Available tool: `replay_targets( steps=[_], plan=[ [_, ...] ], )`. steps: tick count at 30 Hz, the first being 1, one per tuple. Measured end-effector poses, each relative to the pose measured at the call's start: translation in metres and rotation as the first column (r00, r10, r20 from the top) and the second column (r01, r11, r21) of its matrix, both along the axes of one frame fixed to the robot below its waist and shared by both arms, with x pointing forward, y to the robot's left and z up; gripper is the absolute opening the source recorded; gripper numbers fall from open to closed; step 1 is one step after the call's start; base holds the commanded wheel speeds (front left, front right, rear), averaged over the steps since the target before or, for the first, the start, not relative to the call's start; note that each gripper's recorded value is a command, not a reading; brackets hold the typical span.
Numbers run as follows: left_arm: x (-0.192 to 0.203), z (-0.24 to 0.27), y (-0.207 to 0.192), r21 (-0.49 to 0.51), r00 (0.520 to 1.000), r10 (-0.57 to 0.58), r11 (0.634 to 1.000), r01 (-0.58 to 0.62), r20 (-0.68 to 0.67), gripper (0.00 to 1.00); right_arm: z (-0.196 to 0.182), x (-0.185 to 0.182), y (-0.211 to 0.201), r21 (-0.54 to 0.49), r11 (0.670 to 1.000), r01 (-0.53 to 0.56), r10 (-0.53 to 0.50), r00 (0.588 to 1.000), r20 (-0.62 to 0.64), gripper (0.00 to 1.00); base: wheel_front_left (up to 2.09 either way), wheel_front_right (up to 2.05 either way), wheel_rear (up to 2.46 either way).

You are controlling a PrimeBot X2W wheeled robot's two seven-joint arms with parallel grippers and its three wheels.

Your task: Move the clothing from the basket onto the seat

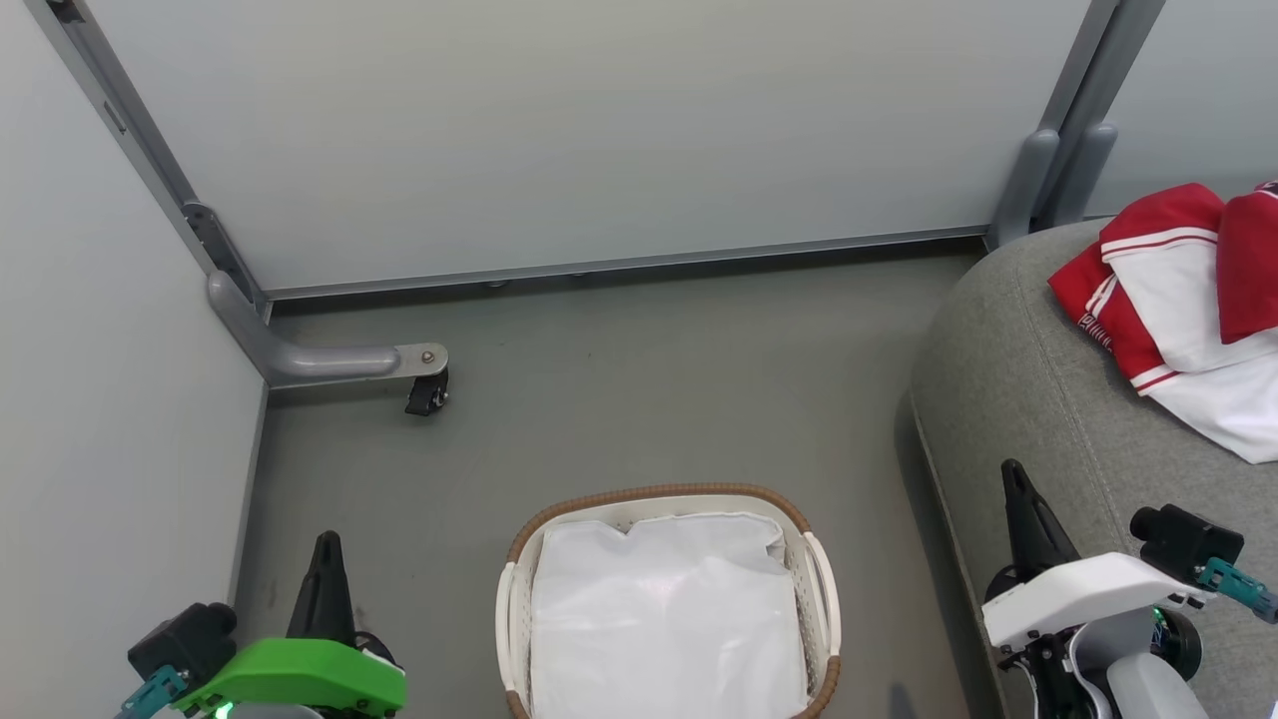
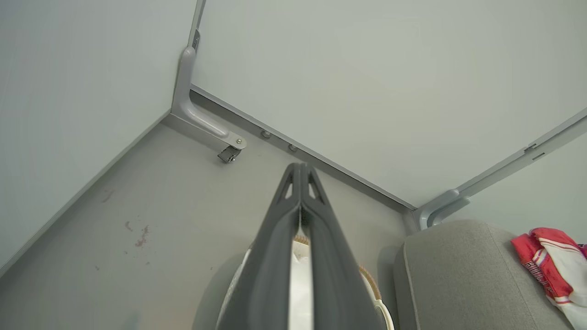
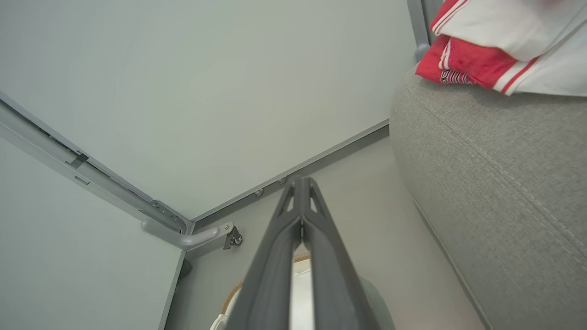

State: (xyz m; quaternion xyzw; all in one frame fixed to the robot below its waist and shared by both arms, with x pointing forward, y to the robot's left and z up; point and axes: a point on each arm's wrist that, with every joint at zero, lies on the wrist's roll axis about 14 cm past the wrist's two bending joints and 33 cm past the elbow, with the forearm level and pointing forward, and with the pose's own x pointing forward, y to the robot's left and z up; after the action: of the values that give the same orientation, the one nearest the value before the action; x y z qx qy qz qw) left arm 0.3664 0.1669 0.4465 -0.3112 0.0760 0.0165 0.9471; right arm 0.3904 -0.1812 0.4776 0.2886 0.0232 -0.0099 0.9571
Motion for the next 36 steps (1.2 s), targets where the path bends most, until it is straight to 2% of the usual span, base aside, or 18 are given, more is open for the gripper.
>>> replay_targets(
  steps=[16, 36],
  plan=[
    [0.003, 0.004, 0.010, -0.198, 0.999, 0.052, 0.979, -0.054, -0.017, 0.00, 0.001, 0.000, -0.007, 0.217, 0.976, 0.036, -0.033, 0.999, -0.019, 0.00, 0.00, 0.00, 0.00],
    [0.009, 0.015, 0.017, -0.406, 0.996, 0.087, 0.910, -0.086, -0.014, 0.00, 0.007, 0.000, -0.011, 0.433, 0.900, 0.052, -0.046, 0.999, -0.024, 0.00, 0.00, 0.00, 0.00]
  ],
)
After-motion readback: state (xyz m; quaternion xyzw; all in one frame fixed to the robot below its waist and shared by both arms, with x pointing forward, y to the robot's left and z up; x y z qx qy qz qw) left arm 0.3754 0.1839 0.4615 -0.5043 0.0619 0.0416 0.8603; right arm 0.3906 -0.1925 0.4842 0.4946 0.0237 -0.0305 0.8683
